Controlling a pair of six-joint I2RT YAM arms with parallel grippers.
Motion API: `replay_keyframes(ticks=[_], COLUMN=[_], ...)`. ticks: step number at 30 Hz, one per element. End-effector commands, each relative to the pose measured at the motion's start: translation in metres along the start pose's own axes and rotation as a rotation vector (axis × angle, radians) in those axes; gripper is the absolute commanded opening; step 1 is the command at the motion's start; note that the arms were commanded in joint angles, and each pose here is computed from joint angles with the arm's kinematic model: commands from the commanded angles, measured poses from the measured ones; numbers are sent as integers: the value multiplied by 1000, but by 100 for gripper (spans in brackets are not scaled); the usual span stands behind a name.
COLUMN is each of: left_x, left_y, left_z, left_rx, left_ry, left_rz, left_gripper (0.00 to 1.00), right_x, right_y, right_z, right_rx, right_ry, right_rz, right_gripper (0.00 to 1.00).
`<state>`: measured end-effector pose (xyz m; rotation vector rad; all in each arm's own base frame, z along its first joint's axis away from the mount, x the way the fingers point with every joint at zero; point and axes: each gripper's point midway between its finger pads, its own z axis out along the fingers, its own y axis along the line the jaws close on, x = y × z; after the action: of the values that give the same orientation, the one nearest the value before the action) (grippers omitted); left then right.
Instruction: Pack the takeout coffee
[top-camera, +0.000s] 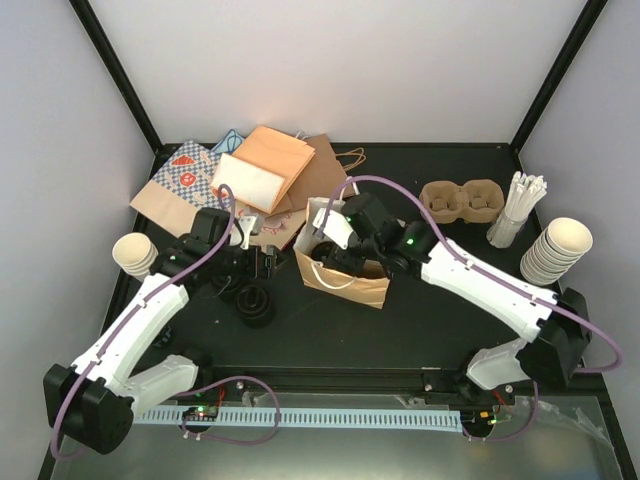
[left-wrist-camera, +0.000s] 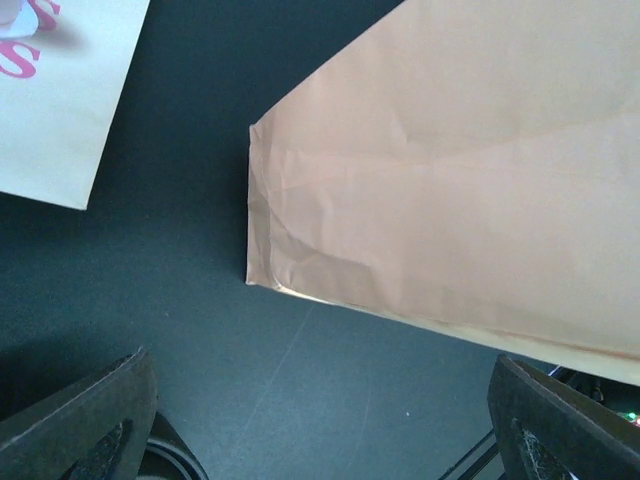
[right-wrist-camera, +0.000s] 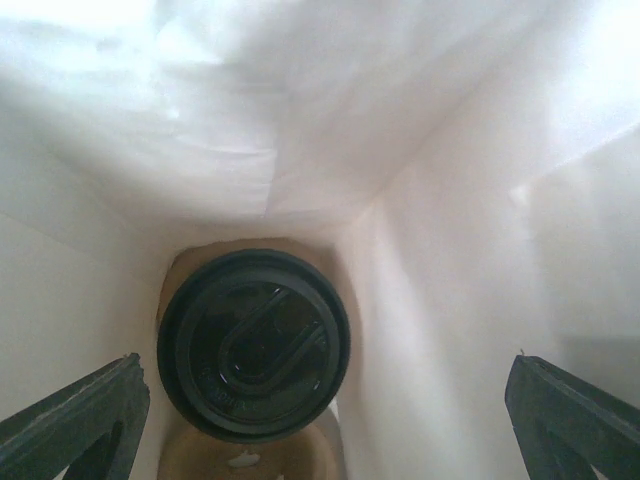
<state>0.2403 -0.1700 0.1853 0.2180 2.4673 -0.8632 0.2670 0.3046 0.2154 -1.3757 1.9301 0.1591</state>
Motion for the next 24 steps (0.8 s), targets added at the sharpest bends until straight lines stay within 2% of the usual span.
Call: replay_keyframes(ticks=[1, 9, 18, 24], left_x=[-14, -21, -31, -43], left_y=[-13, -21, -34, -28], left_z=[-19, -35, -55, -76], left_rx=[2, 0, 4, -82], left_ry=[-48, -91, -132, -214], left_rz=[53, 85, 121, 140], left_gripper=[93, 94, 96, 99], right_x=[-18, -30, -57, -69], right_y=[-6, -11, -9, -10], right_z=[-24, -43, -77, -95], right_rx=[14, 31, -17, -32], right_ry=[-89, -144, -277, -328], right_rz=[11, 29, 88, 112], right_gripper=[100, 100, 100, 100])
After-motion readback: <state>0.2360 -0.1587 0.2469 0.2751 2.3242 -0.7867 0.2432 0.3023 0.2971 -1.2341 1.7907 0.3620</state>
